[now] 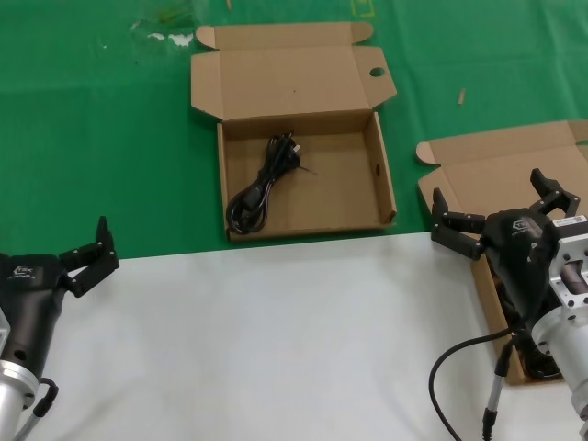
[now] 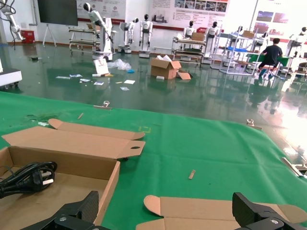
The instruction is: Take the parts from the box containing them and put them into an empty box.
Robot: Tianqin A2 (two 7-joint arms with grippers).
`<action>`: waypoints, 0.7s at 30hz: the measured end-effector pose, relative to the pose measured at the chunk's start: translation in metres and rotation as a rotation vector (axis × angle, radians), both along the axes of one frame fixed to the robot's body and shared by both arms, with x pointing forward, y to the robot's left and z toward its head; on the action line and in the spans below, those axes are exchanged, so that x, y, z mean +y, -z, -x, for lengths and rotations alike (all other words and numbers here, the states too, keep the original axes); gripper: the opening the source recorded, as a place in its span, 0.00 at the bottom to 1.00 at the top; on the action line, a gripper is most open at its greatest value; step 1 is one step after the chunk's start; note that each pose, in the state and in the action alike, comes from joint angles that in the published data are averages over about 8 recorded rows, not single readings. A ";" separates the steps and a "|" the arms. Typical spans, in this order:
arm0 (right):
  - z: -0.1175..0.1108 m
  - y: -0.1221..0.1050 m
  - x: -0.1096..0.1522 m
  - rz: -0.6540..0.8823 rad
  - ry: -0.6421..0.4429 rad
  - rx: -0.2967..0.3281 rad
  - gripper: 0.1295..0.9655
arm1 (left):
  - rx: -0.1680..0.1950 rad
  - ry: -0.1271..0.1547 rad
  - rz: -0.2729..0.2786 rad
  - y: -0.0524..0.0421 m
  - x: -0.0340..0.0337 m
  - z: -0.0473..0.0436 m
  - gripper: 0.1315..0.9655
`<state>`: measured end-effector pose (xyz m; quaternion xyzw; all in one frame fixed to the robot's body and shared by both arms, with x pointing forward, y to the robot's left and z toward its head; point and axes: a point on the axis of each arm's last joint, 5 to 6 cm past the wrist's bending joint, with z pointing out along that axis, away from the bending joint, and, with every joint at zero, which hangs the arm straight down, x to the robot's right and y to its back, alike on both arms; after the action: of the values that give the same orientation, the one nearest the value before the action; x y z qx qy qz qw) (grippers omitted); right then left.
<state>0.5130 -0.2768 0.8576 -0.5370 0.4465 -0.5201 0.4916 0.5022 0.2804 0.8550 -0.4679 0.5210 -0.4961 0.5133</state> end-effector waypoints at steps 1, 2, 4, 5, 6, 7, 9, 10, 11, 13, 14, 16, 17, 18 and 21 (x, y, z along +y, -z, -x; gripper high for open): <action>0.000 0.000 0.000 0.000 0.000 0.000 1.00 | 0.000 0.000 0.000 0.0000 0.0000 0.0000 1.00; 0.000 0.000 0.000 0.000 0.000 0.000 1.00 | 0.000 0.000 0.000 0.0000 0.0000 0.0000 1.00; 0.000 0.000 0.000 0.000 0.000 0.000 1.00 | 0.000 0.000 0.000 0.0000 0.0000 0.0000 1.00; 0.000 0.000 0.000 0.000 0.000 0.000 1.00 | 0.000 0.000 0.000 0.0000 0.0000 0.0000 1.00; 0.000 0.000 0.000 0.000 0.000 0.000 1.00 | 0.000 0.000 0.000 0.0000 0.0000 0.0000 1.00; 0.000 0.000 0.000 0.000 0.000 0.000 1.00 | 0.000 0.000 0.000 0.0000 0.0000 0.0000 1.00; 0.000 0.000 0.000 0.000 0.000 0.000 1.00 | 0.000 0.000 0.000 0.0000 0.0000 0.0000 1.00; 0.000 0.000 0.000 0.000 0.000 0.000 1.00 | 0.000 0.000 0.000 0.0000 0.0000 0.0000 1.00; 0.000 0.000 0.000 0.000 0.000 0.000 1.00 | 0.000 0.000 0.000 0.0000 0.0000 0.0000 1.00; 0.000 0.000 0.000 0.000 0.000 0.000 1.00 | 0.000 0.000 0.000 0.0000 0.0000 0.0000 1.00; 0.000 0.000 0.000 0.000 0.000 0.000 1.00 | 0.000 0.000 0.000 0.0000 0.0000 0.0000 1.00; 0.000 0.000 0.000 0.000 0.000 0.000 1.00 | 0.000 0.000 0.000 0.0000 0.0000 0.0000 1.00; 0.000 0.000 0.000 0.000 0.000 0.000 1.00 | 0.000 0.000 0.000 0.0000 0.0000 0.0000 1.00; 0.000 0.000 0.000 0.000 0.000 0.000 1.00 | 0.000 0.000 0.000 0.0000 0.0000 0.0000 1.00; 0.000 0.000 0.000 0.000 0.000 0.000 1.00 | 0.000 0.000 0.000 0.0000 0.0000 0.0000 1.00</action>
<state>0.5130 -0.2768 0.8576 -0.5370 0.4465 -0.5201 0.4916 0.5022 0.2804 0.8550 -0.4679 0.5210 -0.4961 0.5133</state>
